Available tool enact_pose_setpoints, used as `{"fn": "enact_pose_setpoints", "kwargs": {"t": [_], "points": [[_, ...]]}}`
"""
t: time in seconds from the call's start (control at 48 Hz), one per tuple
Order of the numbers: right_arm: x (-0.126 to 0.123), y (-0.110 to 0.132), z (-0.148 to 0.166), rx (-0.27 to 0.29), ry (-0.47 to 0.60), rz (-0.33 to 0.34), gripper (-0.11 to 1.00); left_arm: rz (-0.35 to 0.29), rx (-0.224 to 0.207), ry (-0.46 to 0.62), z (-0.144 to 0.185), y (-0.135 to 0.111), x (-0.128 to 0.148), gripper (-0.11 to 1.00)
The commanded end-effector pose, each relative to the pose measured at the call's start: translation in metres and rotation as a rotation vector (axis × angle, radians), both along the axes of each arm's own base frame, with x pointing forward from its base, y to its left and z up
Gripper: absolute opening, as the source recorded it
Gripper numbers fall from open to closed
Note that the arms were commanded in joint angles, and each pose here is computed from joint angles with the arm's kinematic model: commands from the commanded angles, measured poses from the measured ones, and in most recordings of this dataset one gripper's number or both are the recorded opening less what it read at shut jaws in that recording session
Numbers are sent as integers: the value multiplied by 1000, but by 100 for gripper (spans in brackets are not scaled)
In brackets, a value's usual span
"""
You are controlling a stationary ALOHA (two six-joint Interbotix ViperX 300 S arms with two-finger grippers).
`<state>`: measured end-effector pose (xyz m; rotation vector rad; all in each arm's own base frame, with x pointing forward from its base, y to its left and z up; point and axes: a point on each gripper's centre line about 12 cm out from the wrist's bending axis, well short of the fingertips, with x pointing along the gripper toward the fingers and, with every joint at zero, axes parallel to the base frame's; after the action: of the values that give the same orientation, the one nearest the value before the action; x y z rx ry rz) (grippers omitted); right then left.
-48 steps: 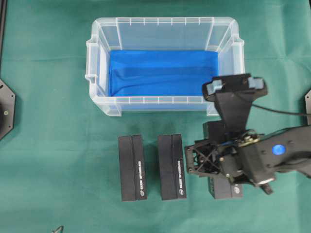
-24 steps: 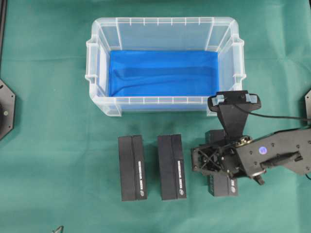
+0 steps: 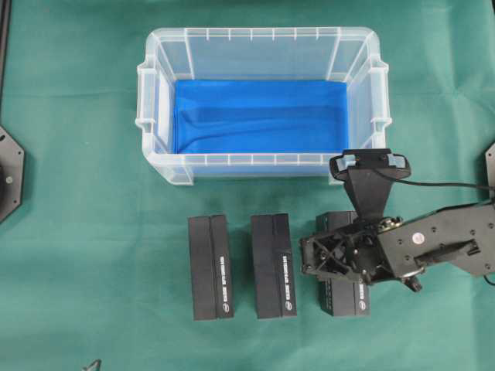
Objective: Take the box out of the case with the right arm.
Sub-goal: 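Carry the box forward and lower it right of the middle box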
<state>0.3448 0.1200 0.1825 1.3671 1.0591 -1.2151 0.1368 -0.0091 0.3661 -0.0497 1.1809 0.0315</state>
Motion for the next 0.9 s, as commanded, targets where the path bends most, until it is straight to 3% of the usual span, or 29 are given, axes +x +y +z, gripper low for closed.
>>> {"fn": "enact_pose_setpoints", "kwargs": {"t": [0.0,0.167,0.354,0.875], "points": [[2,2,9,16,-27,-7,64,2,2,-8,3,0,2,0],[3,2,9,18,-28,-11,66,1,2,-8,3,0,2,0],[4,1,11,13,-35,-8,90,2,2,-8,3,0,2,0],[11,2,28,18,-61,-12,89,1,2,-8,3,0,2,0]]}}
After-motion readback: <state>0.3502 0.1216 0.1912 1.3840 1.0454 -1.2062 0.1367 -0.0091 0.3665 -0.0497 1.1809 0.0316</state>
